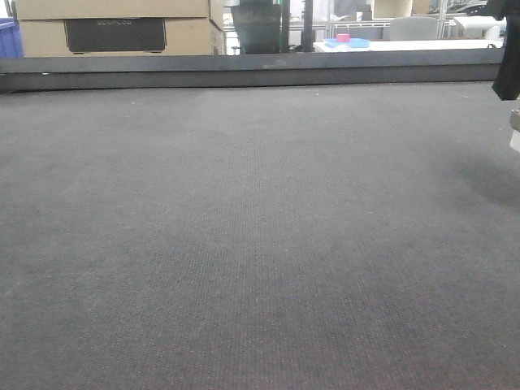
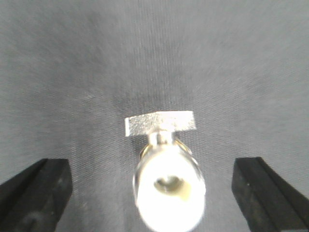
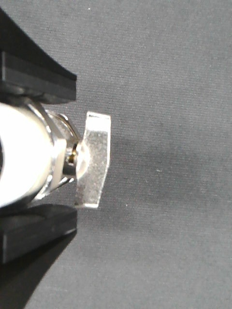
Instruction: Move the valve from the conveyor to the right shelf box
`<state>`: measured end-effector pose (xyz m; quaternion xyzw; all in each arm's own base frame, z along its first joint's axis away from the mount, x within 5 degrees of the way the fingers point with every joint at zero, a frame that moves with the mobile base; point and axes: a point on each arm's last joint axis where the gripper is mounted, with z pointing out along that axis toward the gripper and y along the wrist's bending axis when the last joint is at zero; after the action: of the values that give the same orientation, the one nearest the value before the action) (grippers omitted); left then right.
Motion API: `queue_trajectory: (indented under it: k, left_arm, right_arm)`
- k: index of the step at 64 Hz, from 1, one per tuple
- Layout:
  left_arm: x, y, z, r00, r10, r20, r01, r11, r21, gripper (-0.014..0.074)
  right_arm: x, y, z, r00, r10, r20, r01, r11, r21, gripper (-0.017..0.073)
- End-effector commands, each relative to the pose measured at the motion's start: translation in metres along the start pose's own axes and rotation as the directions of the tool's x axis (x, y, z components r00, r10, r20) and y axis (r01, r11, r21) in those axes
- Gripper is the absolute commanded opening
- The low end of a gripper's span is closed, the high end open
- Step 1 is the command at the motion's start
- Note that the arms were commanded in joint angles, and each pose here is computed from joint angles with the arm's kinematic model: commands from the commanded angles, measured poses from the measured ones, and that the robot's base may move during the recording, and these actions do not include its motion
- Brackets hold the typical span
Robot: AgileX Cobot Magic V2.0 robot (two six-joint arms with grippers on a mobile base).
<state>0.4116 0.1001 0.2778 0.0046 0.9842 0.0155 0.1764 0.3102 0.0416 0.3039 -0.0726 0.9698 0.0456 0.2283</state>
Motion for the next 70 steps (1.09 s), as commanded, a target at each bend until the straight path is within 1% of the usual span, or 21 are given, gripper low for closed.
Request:
queue_trajectory:
  k: [1, 9, 18, 20, 23, 26, 30, 31, 35, 36, 38, 46, 52, 56, 60, 63, 66, 70]
  left_arm:
    - [-0.002, 0.002, 0.013, 1.000, -0.010, -0.016, 0.010, 1.000, 0.019, 0.0566]
    - [-0.001, 0.003, 0.030, 0.999, -0.012, -0.048, 0.013, 1.000, 0.027, 0.0566]
    - [0.000, 0.003, 0.038, 0.998, -0.013, -0.065, 0.015, 0.999, 0.032, 0.0564]
    - [0.000, 0.003, 0.039, 0.997, -0.013, -0.072, 0.015, 0.999, 0.033, 0.0553]
    - [0.000, 0.003, 0.039, 0.997, -0.012, -0.074, 0.015, 0.999, 0.034, 0.0506]
    - [0.000, 0.003, 0.039, 0.997, -0.012, -0.074, 0.015, 0.999, 0.034, 0.0439]
    - [0.000, 0.003, 0.038, 0.997, -0.012, -0.079, 0.015, 0.999, 0.035, 0.0291]
    - [0.001, 0.003, 0.038, 0.997, -0.012, -0.080, 0.015, 0.999, 0.036, 0.0231]
    - [0.001, 0.002, 0.036, 0.996, -0.012, -0.084, 0.015, 0.999, 0.037, 0.0060]
    - [0.001, 0.002, 0.036, 0.996, -0.011, -0.086, 0.015, 0.999, 0.038, -0.0009]
    - [0.000, 0.002, 0.033, 0.996, -0.010, -0.087, 0.014, 0.999, 0.039, -0.0104]
    - [-0.001, 0.000, 0.014, 0.996, -0.011, -0.083, 0.015, 0.999, 0.050, -0.0111]
    - [-0.001, -0.009, -0.007, 0.998, -0.019, -0.063, 0.024, 0.997, 0.072, -0.0111]
    - [-0.002, -0.018, -0.023, 0.999, -0.016, -0.029, 0.018, 0.997, 0.071, -0.0111]
    - [-0.003, -0.030, -0.040, 1.000, 0.010, 0.010, -0.010, 0.997, 0.072, -0.0111]
    - [-0.003, -0.039, -0.056, 0.999, 0.016, 0.045, -0.020, 0.997, 0.071, -0.0111]
    - [-0.003, -0.049, -0.069, 0.997, 0.028, 0.071, -0.031, 0.998, 0.053, -0.0111]
    - [0.000, -0.060, -0.090, 0.994, 0.027, 0.107, -0.027, 1.000, 0.004, -0.0111]
  right_arm:
    - [-0.004, 0.001, -0.009, 0.998, -0.010, 0.068, 0.009, 1.000, 0.004, -0.0154]
    - [-0.005, 0.001, -0.009, 0.997, -0.010, 0.078, 0.009, 1.000, 0.005, -0.0154]
    - [-0.005, 0.001, -0.009, 0.997, -0.010, 0.078, 0.009, 1.000, 0.005, -0.0154]
    - [-0.005, 0.001, -0.009, 0.997, -0.010, 0.078, 0.009, 1.000, 0.005, -0.0154]
    - [-0.005, 0.001, -0.009, 0.997, -0.010, 0.078, 0.009, 1.000, 0.005, -0.0154]
    - [-0.005, 0.001, -0.009, 0.997, -0.010, 0.078, 0.009, 1.000, 0.005, -0.0154]
    - [-0.005, 0.001, -0.009, 0.997, -0.010, 0.078, 0.009, 1.000, 0.005, -0.0154]
    - [-0.005, 0.001, -0.009, 0.997, -0.010, 0.078, 0.009, 1.000, 0.005, -0.0154]
    - [-0.005, 0.001, -0.009, 0.997, -0.010, 0.078, 0.009, 1.000, 0.005, -0.0154]
    - [-0.005, 0.001, -0.009, 0.997, -0.010, 0.078, 0.009, 1.000, 0.005, -0.0154]
    - [-0.005, 0.001, -0.009, 0.997, -0.010, 0.078, 0.009, 1.000, 0.005, -0.0154]
    - [-0.005, 0.001, -0.009, 0.997, -0.010, 0.078, 0.009, 1.000, 0.005, -0.0154]
    - [-0.005, 0.001, -0.009, 0.997, -0.010, 0.077, 0.009, 1.000, 0.005, -0.0154]
    - [-0.005, 0.001, -0.009, 0.997, -0.010, 0.075, 0.009, 1.000, 0.005, -0.0154]
    - [-0.005, 0.001, -0.009, 0.997, -0.010, 0.071, 0.009, 1.000, 0.004, -0.0154]
    - [-0.004, 0.001, -0.010, 0.997, -0.010, 0.070, 0.010, 1.000, 0.004, -0.0154]
    - [-0.004, 0.001, -0.011, 0.998, -0.010, 0.068, 0.010, 1.000, 0.004, -0.0154]
    - [-0.003, 0.001, -0.015, 0.997, -0.011, 0.075, 0.011, 1.000, 0.004, -0.0154]
